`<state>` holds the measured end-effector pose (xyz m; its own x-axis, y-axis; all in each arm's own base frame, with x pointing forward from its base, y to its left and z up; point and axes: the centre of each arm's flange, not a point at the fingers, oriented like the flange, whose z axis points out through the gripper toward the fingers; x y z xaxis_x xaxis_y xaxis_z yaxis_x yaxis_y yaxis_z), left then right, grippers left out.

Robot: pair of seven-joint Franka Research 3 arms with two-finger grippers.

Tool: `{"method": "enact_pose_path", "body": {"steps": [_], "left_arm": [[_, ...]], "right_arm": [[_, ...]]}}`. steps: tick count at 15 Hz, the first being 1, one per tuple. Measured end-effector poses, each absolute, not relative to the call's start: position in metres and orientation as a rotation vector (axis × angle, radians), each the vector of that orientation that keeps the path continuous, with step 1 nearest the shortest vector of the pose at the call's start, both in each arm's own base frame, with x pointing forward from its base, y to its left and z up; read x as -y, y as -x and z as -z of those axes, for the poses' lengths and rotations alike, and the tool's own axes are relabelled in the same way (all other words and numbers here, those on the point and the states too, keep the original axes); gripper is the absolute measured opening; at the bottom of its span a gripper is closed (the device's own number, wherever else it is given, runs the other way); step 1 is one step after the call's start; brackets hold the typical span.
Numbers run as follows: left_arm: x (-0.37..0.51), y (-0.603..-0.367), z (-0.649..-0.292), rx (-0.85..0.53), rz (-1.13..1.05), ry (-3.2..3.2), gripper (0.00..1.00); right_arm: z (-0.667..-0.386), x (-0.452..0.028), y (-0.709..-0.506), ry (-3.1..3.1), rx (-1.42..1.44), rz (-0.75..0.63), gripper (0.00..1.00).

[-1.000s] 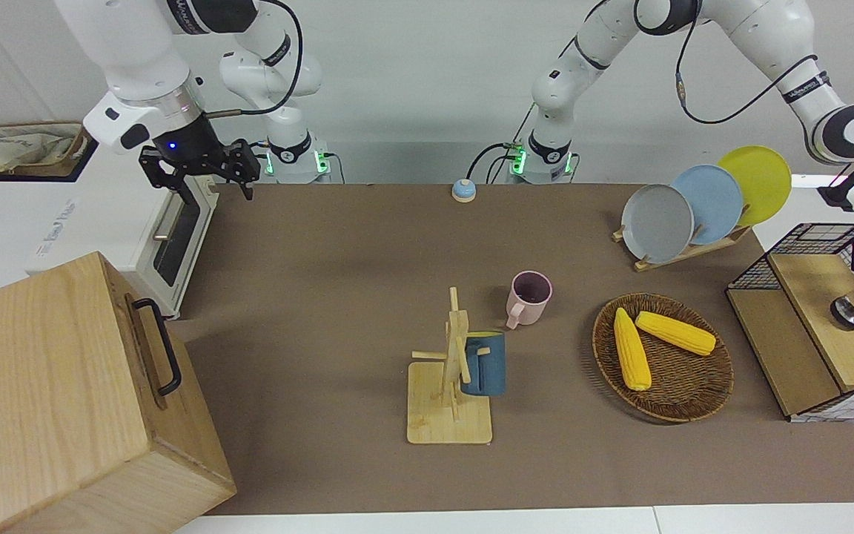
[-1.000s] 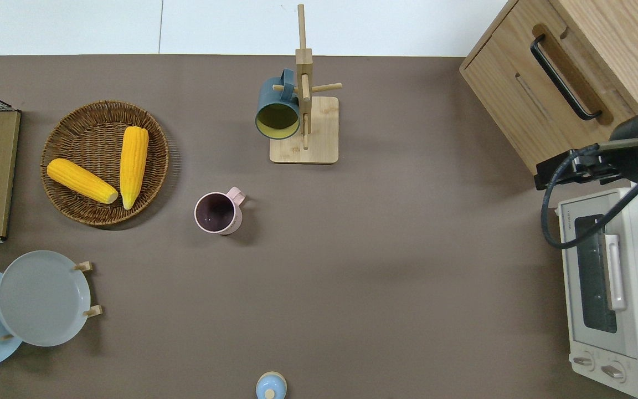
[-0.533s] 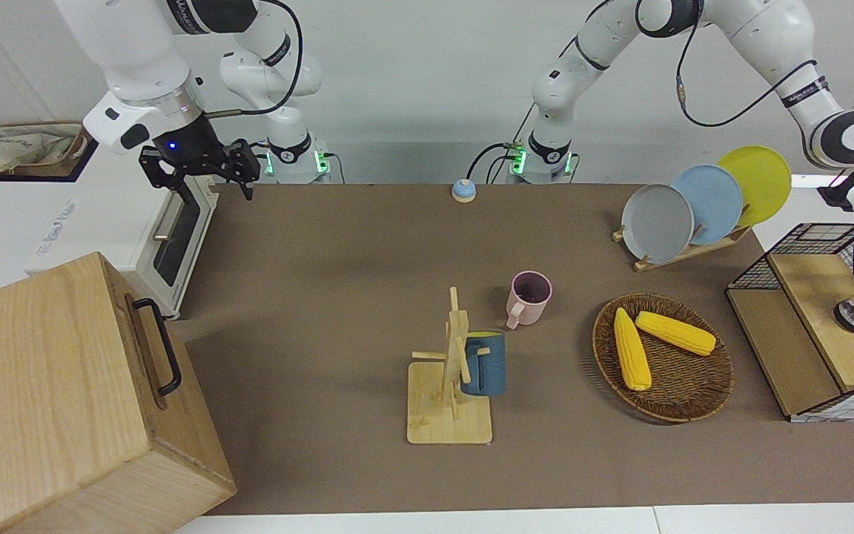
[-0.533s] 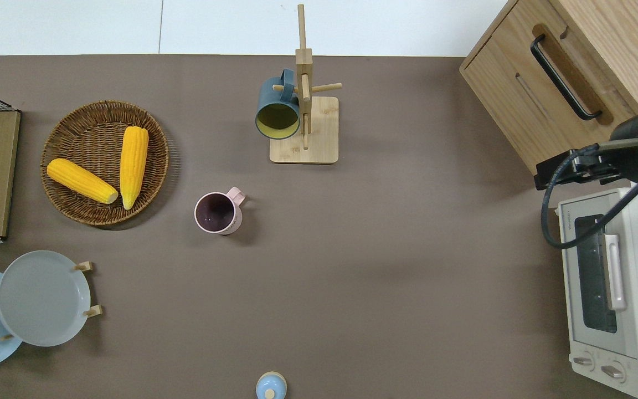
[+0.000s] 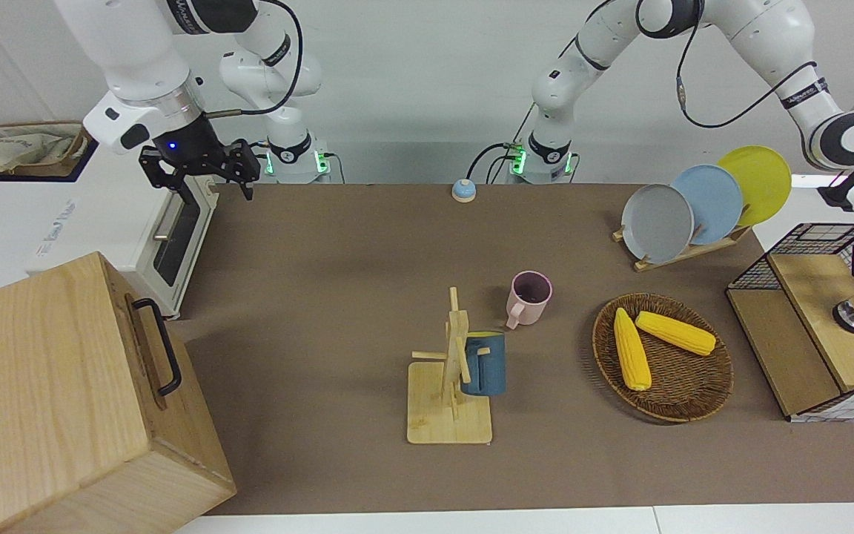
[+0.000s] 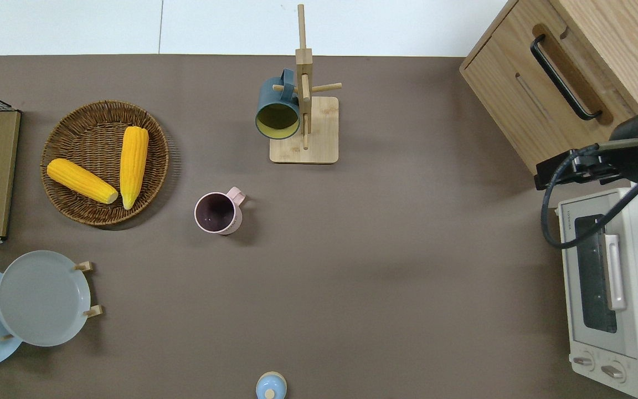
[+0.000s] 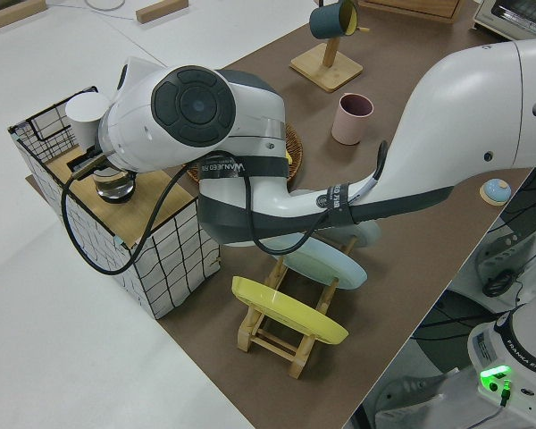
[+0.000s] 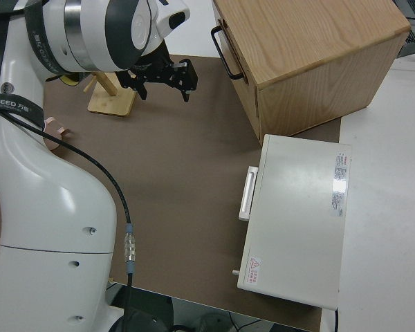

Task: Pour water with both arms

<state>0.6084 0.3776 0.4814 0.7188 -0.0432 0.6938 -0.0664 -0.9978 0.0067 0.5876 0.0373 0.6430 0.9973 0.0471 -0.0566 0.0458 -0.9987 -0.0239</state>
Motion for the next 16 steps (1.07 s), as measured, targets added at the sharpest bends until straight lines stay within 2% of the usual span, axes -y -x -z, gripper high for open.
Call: {"method": "enact_pose_path", "body": {"steps": [1,2,4,8,10,13,16], "left_arm": [[-0.378,-0.608,-0.481,0.091,-1.164,-2.884,0.70],[-0.378,-0.608,-0.482,0.090,-1.167,-2.885,0.83],[-0.379,-0.608,-0.484,0.084,-1.172,-2.884,0.99],[-0.377,-0.610,-0.486,0.045,-1.136,-2.881,1.00],[-0.372,-0.611,-0.488,0.048,-1.001,-2.932,1.00],[-0.365,-0.608,-0.513,0.084,-0.750,-3.033,1.00],[-0.364,-0.602,-0.535,0.104,-0.661,-3.043,1.00]], "right_arm": [[-0.643,-0.037,-0.588,3.117,0.073,-0.089,1.00],[-0.643,-0.037,-0.588,3.117,0.072,-0.089,1.00],[-0.643,-0.037,-0.588,3.117,0.072,-0.089,1.00],[-0.643,-0.037,-0.588,3.117,0.073,-0.089,1.00],[-0.643,-0.037,-0.588,3.117,0.072,-0.089,1.00],[-0.643,-0.037,-0.588,3.117,0.073,-0.089,1.00],[-0.643,-0.037,-0.588,3.117,0.073,-0.089,1.00]]}}
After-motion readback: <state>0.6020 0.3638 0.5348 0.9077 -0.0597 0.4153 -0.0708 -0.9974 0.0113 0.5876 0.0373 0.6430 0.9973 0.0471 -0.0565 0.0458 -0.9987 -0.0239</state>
